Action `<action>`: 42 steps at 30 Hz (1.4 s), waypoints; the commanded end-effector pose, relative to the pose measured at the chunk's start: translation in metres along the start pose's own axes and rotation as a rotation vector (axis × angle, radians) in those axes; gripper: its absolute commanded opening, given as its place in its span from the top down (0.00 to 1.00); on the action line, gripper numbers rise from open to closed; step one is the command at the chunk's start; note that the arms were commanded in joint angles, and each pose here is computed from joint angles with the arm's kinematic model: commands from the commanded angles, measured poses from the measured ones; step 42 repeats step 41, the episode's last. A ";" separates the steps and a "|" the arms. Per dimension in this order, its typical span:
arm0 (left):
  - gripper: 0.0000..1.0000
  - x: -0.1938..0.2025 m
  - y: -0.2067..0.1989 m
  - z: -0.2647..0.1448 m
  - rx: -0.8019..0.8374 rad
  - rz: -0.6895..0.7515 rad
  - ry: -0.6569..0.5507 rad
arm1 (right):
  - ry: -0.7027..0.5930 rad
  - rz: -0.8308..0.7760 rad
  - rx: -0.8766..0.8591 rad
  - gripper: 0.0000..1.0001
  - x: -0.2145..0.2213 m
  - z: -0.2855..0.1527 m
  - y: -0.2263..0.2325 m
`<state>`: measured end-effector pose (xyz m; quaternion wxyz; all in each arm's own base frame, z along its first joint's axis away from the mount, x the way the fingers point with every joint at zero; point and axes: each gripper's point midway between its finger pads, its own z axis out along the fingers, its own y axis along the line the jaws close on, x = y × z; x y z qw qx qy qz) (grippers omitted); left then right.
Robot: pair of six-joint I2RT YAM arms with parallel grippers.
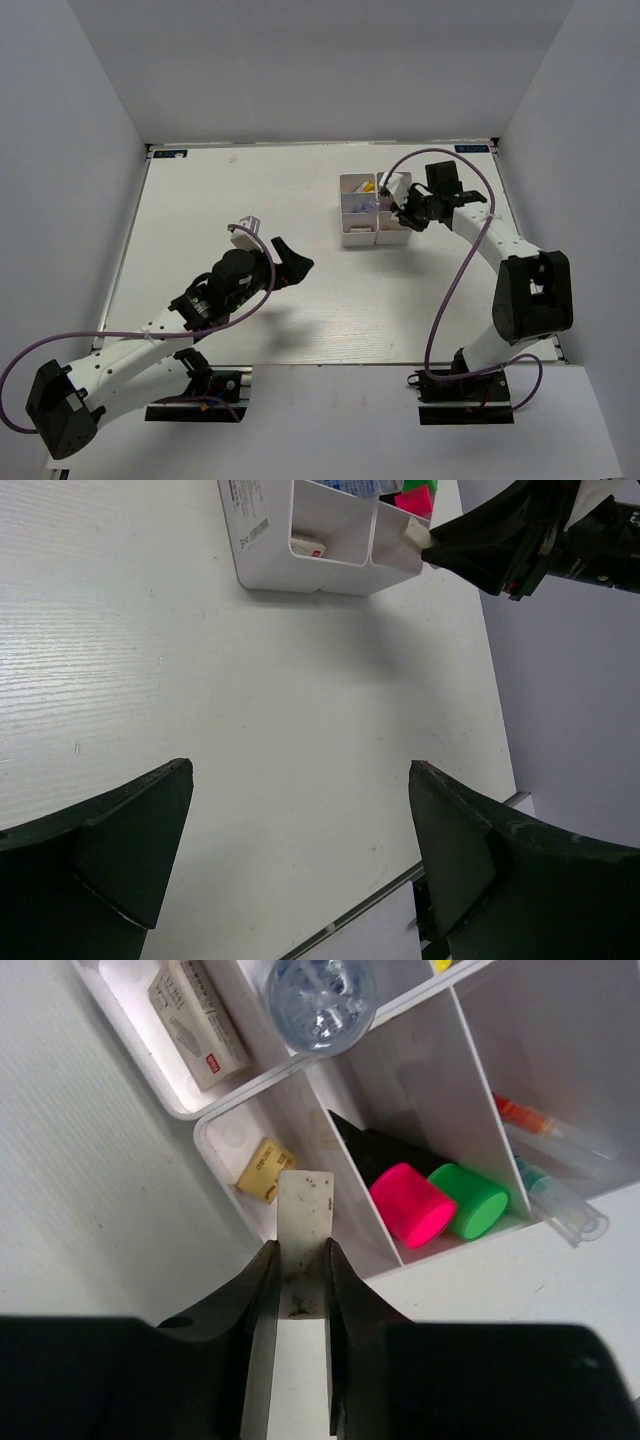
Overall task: Sort the stationery into containers
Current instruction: Place the stationery in the storage box, then reset both arms
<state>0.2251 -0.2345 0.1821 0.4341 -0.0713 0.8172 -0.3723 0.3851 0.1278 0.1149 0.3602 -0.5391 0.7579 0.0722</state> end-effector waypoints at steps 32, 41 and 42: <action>0.01 0.004 -0.012 0.048 -0.085 0.258 0.181 | -0.260 0.526 0.195 0.10 -0.074 -0.086 -0.012; 0.01 0.009 -0.012 0.068 -0.068 0.285 0.198 | -0.252 0.572 0.289 0.10 -0.047 -0.097 -0.007; 0.01 0.009 -0.012 0.068 -0.068 0.285 0.198 | -0.252 0.572 0.289 0.10 -0.047 -0.097 -0.007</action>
